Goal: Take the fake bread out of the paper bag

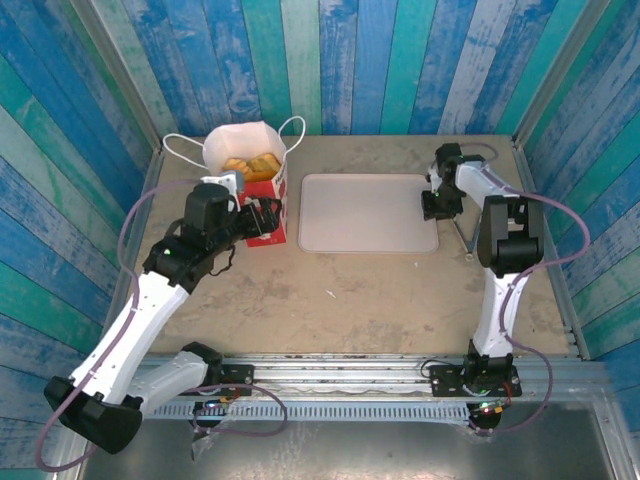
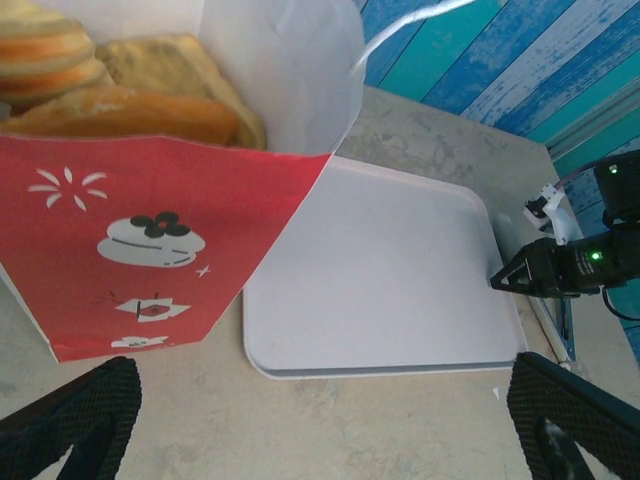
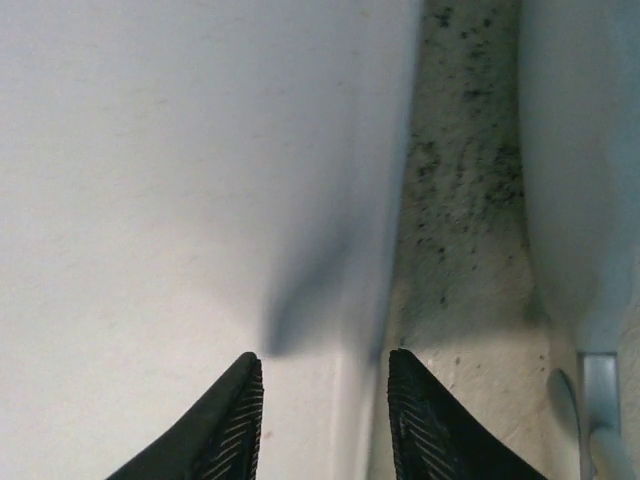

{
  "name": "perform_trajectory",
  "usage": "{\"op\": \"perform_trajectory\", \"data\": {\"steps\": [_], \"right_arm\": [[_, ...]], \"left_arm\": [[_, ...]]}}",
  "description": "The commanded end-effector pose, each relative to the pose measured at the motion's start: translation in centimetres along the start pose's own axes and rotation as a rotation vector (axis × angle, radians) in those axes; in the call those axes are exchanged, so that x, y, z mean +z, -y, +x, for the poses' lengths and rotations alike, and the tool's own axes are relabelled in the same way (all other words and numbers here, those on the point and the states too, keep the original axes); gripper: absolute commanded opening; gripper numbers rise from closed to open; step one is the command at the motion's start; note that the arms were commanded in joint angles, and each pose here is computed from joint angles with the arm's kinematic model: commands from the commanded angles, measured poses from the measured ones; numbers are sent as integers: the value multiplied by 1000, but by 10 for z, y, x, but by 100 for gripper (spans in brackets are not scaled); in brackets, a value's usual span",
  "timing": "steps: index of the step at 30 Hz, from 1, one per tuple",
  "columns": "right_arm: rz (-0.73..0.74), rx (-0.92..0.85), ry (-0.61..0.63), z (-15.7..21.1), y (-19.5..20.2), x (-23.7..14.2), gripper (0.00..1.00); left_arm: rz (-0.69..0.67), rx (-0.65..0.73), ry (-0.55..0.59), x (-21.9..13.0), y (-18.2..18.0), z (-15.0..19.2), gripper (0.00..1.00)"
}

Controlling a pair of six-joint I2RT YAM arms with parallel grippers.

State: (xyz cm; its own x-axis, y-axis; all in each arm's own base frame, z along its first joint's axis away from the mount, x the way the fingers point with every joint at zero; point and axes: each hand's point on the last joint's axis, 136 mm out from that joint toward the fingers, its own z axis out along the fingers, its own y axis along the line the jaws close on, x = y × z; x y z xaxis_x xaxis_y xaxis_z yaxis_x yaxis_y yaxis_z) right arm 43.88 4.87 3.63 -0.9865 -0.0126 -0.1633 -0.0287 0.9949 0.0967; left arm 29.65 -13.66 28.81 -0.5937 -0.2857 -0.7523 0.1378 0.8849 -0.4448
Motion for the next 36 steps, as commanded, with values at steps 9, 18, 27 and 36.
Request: {"op": "perform_trajectory", "data": {"steps": [9,18,27,36], "right_arm": [[-446,14,365,-15,-91,-166,53],[-901,-103,531,-2,-213,-256,56],[-1019,-139,560,-18,-279,-291,59],[-1130,-100,494,-38,-323,-292,63]], "left_arm": [[186,-53,81,-25,7,-72,79],[210,-160,143,-39,-59,-126,76],[179,-321,254,-42,-137,-155,82],[271,-370,204,-5,-158,-158,82]]}}
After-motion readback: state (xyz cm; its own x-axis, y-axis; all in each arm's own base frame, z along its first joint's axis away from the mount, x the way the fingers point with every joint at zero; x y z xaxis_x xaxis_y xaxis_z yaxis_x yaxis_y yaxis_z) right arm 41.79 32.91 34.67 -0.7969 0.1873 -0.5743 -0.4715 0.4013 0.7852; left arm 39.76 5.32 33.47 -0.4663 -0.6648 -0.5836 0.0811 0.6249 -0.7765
